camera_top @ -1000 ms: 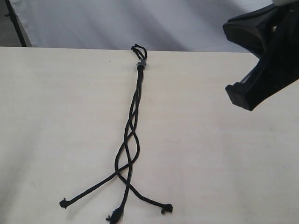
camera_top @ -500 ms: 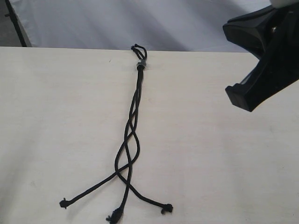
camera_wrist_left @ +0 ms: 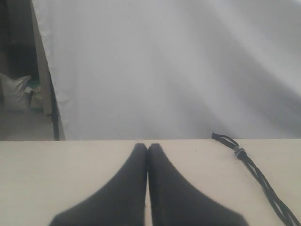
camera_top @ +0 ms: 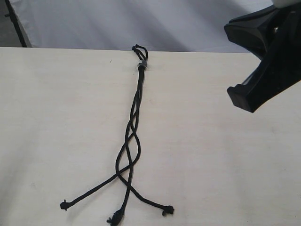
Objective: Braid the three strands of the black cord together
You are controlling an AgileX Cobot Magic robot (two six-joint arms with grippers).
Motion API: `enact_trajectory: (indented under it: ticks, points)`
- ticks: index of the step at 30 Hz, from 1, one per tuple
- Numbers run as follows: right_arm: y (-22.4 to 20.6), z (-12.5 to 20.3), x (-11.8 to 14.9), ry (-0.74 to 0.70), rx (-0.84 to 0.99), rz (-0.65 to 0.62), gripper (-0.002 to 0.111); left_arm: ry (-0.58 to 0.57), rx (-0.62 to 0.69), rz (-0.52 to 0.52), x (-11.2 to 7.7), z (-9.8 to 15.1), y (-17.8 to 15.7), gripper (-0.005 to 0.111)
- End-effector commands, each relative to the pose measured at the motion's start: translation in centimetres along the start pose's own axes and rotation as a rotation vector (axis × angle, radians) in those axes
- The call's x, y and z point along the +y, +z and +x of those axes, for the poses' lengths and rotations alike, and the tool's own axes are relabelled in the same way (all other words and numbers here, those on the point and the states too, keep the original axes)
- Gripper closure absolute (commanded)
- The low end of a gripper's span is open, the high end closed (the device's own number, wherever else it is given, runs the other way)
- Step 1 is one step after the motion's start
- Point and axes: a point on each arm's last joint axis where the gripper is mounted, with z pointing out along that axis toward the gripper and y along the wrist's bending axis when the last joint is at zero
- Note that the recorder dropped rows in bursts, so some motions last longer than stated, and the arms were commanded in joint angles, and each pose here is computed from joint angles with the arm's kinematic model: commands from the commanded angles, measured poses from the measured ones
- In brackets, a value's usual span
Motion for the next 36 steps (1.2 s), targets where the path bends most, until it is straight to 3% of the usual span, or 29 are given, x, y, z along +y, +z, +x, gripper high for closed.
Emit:
enact_trajectory:
  ticks: [1, 20, 23, 25, 29, 36]
  points:
    - [-0.1, -0.1, -0.2, 0.002, -0.011, 0.009, 0.108, -0.009, 0.045, -0.005, 0.0, 0.5, -0.1, 0.106]
    - [-0.2, -0.1, -0.2, 0.006, -0.015, 0.007, 0.108, -0.009, 0.062, -0.007, 0.1, 0.7, -0.1, 0.106]
    - [-0.2, -0.5, 0.5, 0.18, -0.078, -0.07, 0.108, -0.009, 0.062, -0.007, 0.1, 0.7, -0.1, 0.106]
    - [0.2, -0.1, 1.6, 0.21, -0.12, -0.142, 0.108, -0.007, 0.062, -0.007, 0.1, 0.7, -0.1, 0.106]
    - [1.9, 3.9, 5.2, 0.227, -0.18, -0.309, 0.108, -0.007, 0.062, -0.007, 0.1, 0.7, -0.1, 0.106]
    - [2.2, 10.7, 7.7, 0.314, -0.055, -0.355, 0.108, -0.007, 0.062, -0.007, 0.1, 0.7, -0.1, 0.106]
